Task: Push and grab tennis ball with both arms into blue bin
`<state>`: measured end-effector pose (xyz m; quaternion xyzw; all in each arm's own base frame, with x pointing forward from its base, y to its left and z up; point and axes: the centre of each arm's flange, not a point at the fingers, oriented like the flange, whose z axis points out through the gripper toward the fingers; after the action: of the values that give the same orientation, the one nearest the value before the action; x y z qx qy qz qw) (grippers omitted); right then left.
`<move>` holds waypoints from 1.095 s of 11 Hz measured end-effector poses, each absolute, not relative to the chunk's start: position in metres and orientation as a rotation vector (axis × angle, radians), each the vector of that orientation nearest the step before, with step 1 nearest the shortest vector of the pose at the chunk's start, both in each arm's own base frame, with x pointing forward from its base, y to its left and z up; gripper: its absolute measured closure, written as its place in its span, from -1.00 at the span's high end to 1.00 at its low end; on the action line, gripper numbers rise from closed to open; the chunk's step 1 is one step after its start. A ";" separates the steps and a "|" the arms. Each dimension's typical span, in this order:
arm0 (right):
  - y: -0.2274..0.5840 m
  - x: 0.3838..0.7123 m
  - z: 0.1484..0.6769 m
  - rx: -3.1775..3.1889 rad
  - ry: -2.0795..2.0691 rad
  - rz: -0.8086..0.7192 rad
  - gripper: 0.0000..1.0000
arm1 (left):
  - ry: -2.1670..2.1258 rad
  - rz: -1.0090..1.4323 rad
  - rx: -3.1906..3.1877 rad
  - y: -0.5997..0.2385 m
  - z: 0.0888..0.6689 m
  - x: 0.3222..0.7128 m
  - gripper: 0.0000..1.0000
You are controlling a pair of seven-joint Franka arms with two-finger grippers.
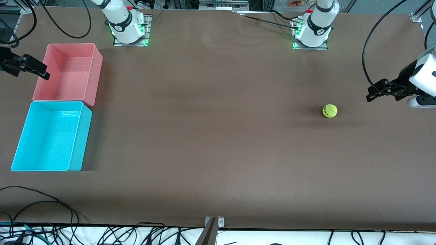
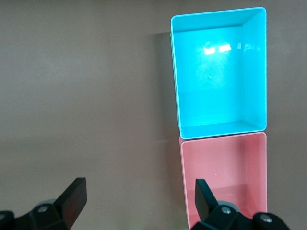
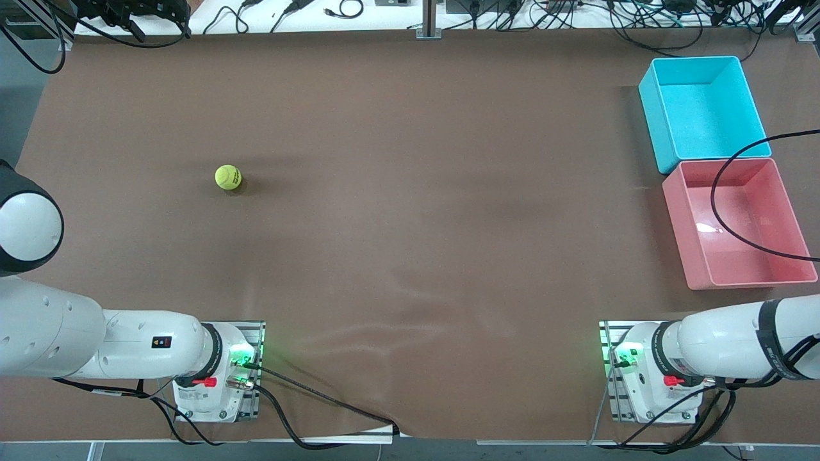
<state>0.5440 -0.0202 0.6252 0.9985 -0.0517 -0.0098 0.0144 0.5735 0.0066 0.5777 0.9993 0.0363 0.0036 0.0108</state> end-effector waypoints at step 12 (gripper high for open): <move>-0.024 0.552 0.616 3.106 -0.173 -0.026 1.00 | -0.155 -0.098 3.111 0.038 0.547 0.566 -0.67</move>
<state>0.5523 -0.0244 0.6161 0.9983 -0.0557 -0.0085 0.0154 0.5656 0.0377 0.5473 0.9982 -0.0498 -0.0314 0.0126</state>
